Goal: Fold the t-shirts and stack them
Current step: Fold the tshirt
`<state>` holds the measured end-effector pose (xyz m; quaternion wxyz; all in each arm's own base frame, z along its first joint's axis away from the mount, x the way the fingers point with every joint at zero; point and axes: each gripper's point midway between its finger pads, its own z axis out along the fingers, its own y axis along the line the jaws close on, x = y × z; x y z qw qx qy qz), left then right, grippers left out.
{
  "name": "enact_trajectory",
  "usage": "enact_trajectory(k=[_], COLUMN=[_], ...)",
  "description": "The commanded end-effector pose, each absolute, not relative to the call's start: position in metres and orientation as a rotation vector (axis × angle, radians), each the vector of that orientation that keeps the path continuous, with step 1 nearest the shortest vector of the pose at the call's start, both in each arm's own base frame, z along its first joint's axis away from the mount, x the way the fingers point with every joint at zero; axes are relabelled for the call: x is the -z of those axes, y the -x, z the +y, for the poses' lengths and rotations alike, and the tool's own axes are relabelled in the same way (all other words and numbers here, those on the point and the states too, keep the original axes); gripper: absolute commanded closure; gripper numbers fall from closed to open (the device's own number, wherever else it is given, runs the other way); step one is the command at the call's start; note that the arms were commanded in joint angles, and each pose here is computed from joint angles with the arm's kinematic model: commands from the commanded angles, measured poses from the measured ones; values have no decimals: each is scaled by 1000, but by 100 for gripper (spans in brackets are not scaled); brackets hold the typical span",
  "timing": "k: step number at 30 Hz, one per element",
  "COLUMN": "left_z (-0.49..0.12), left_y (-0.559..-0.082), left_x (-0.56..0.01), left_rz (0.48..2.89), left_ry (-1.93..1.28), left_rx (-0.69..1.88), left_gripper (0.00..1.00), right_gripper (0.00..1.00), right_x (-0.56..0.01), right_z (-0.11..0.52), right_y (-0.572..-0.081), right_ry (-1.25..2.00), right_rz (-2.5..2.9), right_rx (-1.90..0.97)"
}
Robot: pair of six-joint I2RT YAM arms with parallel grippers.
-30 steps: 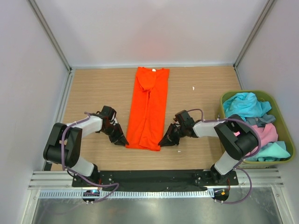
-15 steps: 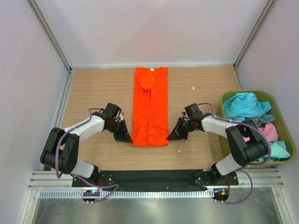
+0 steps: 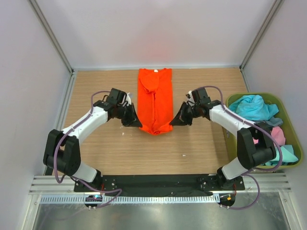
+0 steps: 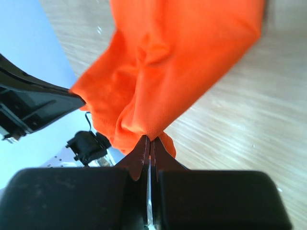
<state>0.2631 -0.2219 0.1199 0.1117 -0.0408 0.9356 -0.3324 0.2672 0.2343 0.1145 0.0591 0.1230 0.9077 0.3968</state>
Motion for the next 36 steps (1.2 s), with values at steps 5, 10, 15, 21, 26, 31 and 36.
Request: enact_trajectory(k=[5, 10, 15, 21, 26, 31, 36], left_z=[-214, -208, -214, -222, -218, -206, -204], left_y=[-301, -350, -398, -444, -473, -504, -531], left_x=[-128, -134, -122, -117, -118, -107, -102], left_rz=[2698, 2625, 2615, 2578, 2532, 2510, 2471], left_ry=[113, 141, 116, 95, 103, 125, 107], left_rx=[929, 884, 857, 843, 806, 740, 679], left_gripper=[100, 100, 100, 100, 100, 100, 69], right_gripper=[99, 99, 98, 99, 99, 99, 67], right_x=[-154, -149, -142, -125, -120, -114, -103], right_z=[224, 216, 216, 217, 214, 213, 210], right_y=[-332, -379, -409, -438, -470, -498, -522], right_ry=[-330, -389, -390, -395, -397, -393, -375], right_rz=[2601, 2528, 2496, 2483, 2448, 2423, 2382], right_rx=[-1201, -1211, -1216, -1224, -1219, -1210, -1164])
